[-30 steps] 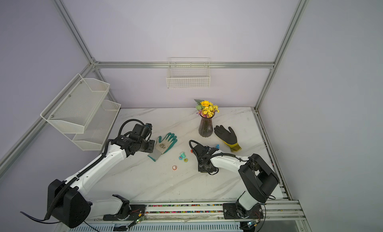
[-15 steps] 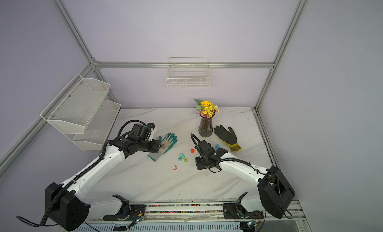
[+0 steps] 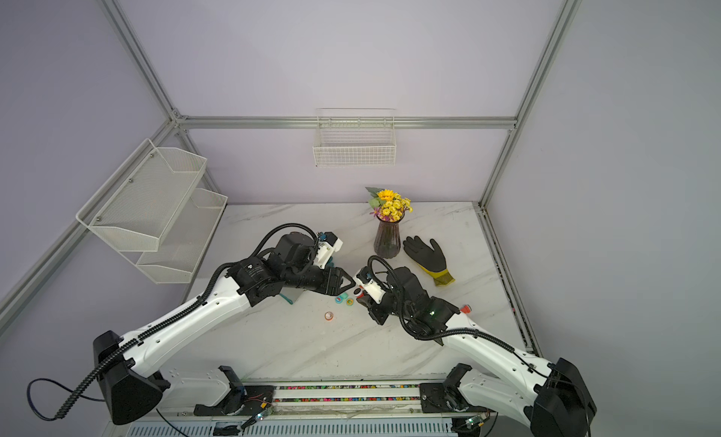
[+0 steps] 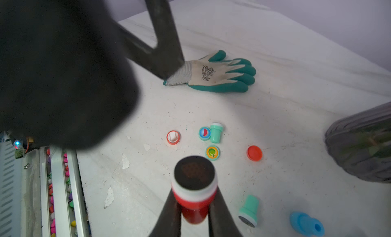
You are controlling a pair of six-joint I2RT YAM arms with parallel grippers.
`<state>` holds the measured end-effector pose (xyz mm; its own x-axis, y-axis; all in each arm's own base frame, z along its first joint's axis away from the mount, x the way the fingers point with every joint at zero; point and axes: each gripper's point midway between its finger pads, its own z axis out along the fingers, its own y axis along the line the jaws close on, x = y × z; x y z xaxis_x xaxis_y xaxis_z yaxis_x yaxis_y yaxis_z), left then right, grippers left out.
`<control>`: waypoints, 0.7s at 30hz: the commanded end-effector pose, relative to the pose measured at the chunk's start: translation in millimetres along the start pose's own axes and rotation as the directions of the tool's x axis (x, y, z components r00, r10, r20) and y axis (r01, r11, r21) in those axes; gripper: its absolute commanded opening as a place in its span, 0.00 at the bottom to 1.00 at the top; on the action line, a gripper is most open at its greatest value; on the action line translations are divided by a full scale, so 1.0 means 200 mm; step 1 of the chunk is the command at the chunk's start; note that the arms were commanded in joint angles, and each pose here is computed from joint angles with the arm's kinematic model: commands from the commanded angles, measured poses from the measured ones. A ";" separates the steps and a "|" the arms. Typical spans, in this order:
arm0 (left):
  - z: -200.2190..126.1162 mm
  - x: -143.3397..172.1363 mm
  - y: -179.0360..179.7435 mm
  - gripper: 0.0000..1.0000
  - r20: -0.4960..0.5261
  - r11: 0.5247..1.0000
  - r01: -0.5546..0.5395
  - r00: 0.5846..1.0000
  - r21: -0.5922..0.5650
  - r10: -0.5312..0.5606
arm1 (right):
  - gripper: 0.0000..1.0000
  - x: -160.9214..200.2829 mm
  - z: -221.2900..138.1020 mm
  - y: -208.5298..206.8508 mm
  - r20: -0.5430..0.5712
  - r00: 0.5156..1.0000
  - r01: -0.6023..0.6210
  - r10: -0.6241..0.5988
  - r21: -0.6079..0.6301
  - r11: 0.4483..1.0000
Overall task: Close the stamp cap
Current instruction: Pick up the stamp from the center of the board.
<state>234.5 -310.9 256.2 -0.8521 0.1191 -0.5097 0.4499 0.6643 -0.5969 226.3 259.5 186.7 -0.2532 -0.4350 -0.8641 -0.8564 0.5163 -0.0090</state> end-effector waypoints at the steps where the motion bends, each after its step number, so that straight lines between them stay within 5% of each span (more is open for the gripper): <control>1: -0.02 -0.05 -0.10 0.56 0.028 0.998 0.016 0.999 0.060 -0.018 | 0.00 -0.13 -0.03 0.03 0.113 0.979 0.170 -0.167 -0.015 0.985; 21: 0.04 0.00 -0.10 0.46 -0.023 0.997 0.059 0.998 0.041 -0.058 | 0.00 -0.23 -0.12 0.09 0.219 0.951 0.229 -0.219 -0.024 0.973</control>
<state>226.9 -324.2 248.6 -0.8915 0.1121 -0.4388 0.3960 0.6630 -0.6352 218.2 266.5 231.8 -0.0212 -0.3748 -0.9269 -0.8915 0.4266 -0.1521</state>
